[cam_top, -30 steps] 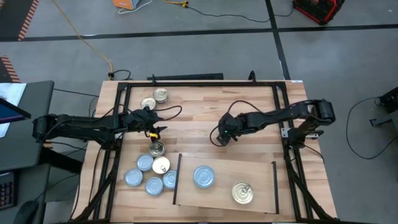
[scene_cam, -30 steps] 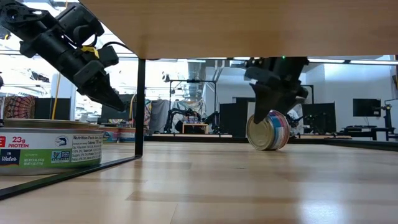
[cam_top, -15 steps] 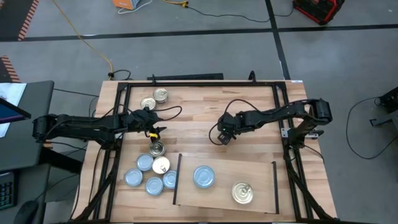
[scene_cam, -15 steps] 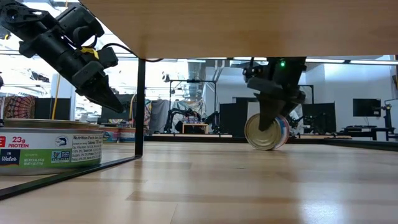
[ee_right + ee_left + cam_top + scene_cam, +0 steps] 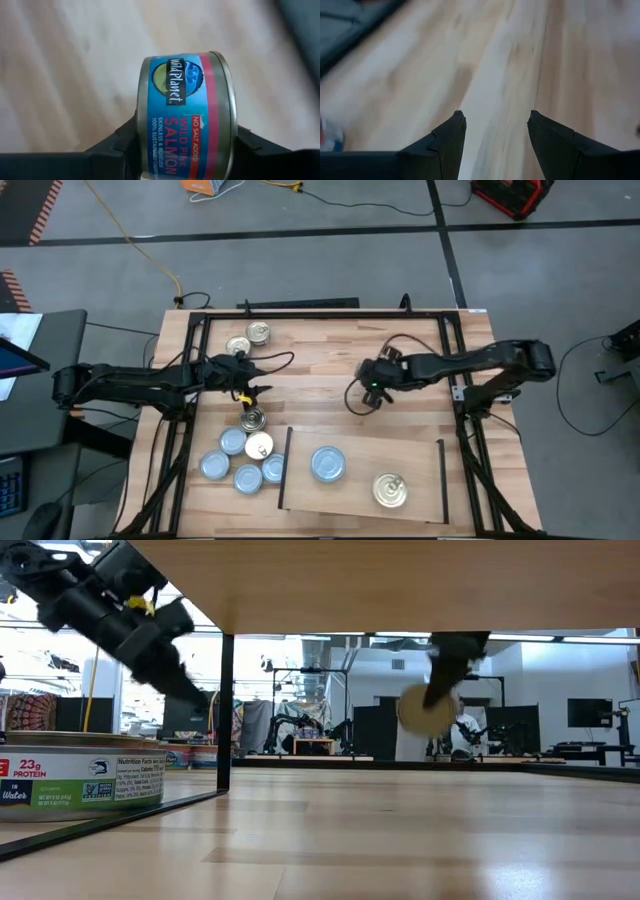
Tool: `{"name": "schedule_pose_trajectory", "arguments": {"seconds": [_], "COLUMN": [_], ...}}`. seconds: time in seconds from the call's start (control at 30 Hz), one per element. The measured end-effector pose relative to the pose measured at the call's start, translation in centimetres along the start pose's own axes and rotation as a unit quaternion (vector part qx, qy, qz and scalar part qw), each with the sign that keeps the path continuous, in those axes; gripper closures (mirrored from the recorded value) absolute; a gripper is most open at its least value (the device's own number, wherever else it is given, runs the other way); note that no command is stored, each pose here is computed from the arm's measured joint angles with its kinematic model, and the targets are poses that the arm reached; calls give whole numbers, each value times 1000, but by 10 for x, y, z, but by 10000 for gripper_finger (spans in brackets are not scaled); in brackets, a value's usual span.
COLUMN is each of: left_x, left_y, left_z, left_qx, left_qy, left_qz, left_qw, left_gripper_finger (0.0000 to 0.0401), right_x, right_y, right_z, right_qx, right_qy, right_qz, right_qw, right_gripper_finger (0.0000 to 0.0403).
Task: Stack canned seafood by type on shelf
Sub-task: Stack the blue-pink tuna can on the top of the blue-pink tuna can on the shelf
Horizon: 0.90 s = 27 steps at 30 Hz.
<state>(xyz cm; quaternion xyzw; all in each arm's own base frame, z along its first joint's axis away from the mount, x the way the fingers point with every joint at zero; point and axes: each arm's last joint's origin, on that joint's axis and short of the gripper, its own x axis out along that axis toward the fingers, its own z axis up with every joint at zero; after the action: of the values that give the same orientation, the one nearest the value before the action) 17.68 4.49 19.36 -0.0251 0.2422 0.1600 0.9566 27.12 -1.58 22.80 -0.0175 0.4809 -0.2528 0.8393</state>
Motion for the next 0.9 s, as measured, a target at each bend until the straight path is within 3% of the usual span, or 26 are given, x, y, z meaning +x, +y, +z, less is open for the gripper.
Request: {"name": "schedule_pose_trajectory", "arguments": {"seconds": [0.17, 0.37, 0.6, 0.9], "left_x": [-8, -21, -19, 13], "left_y": [-1, -24, -71, -145], "left_z": [42, 89, 137, 171], "left_qx": [-15, 55, 182, 301], "left_qy": [-69, -86, -133, -126], "left_qz": [-1, 7, -10, 52], "left_qw": [998, 995, 974, 944], "left_gripper_finger": [196, 196, 196, 150], "right_x": [-44, -83, -108, -124], "right_y": [7, 23, 41, 53], "right_z": [-2, -13, -12, -7], "right_qx": [-107, -208, -253, -250], "right_qy": [-89, -156, -241, -310], "right_qz": [-37, -25, -54, -43], "right_qw": [990, 965, 935, 916], "right_gripper_finger": [194, 194, 185, 191]}}
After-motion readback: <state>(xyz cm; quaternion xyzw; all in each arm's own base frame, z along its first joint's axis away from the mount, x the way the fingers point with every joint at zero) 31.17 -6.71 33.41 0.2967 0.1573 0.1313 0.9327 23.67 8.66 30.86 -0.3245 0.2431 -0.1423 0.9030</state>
